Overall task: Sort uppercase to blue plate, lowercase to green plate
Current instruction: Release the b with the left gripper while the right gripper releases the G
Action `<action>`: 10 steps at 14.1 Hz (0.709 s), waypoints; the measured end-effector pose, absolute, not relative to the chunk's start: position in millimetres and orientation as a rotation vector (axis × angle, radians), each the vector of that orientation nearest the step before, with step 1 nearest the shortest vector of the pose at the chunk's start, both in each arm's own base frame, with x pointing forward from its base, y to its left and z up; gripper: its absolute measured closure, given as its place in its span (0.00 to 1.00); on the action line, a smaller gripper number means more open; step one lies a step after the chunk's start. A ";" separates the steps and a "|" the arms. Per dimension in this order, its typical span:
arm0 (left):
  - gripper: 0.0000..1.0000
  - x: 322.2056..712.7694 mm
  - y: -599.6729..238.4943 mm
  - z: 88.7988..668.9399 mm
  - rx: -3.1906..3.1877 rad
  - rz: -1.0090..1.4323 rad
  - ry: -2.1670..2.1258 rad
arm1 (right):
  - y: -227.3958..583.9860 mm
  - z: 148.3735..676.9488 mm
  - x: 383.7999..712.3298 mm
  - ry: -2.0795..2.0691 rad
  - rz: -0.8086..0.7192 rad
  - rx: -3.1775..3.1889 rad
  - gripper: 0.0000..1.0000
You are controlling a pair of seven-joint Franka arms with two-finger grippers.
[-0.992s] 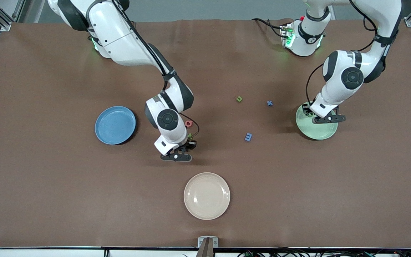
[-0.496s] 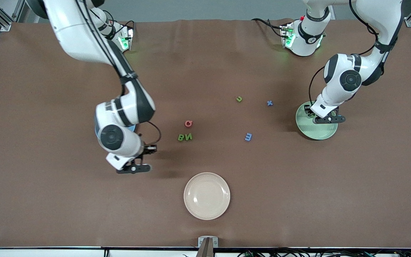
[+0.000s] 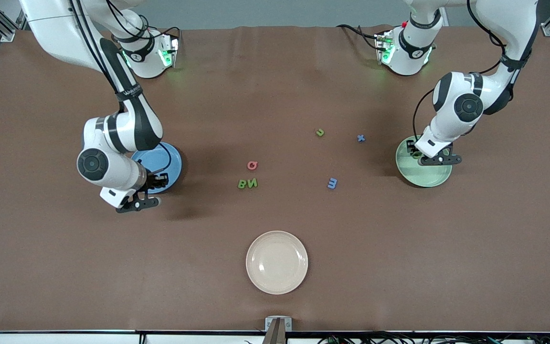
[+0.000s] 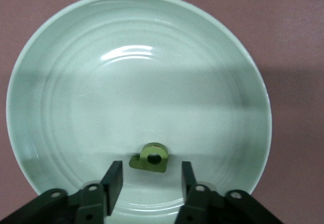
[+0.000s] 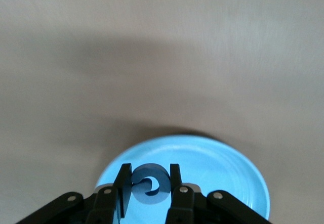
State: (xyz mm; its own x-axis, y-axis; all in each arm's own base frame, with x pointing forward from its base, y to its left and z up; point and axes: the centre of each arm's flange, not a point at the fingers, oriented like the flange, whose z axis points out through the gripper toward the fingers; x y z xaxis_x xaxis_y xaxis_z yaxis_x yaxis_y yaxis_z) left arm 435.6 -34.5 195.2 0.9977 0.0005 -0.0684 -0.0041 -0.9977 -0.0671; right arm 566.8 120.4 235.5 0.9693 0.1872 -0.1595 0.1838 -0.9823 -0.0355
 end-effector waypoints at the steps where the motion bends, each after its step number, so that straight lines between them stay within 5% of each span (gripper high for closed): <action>1: 0.29 436.9 -35.8 197.1 -3.073 0.096 0.007 | 116.9 226.4 554.9 -0.288 0.246 -3.099 0.66; 4: 0.01 444.2 -56.6 213.1 -3.078 0.037 0.045 | 107.2 201.3 522.3 -0.277 0.267 -3.104 0.66; 7: 0.00 444.0 -101.7 227.4 -3.081 0.013 -0.036 | 92.9 198.7 507.7 -0.242 0.299 -3.102 0.65; 10: 0.00 433.9 -149.0 229.6 -3.084 0.020 -0.110 | 91.4 210.4 503.3 -0.209 0.310 -3.100 0.41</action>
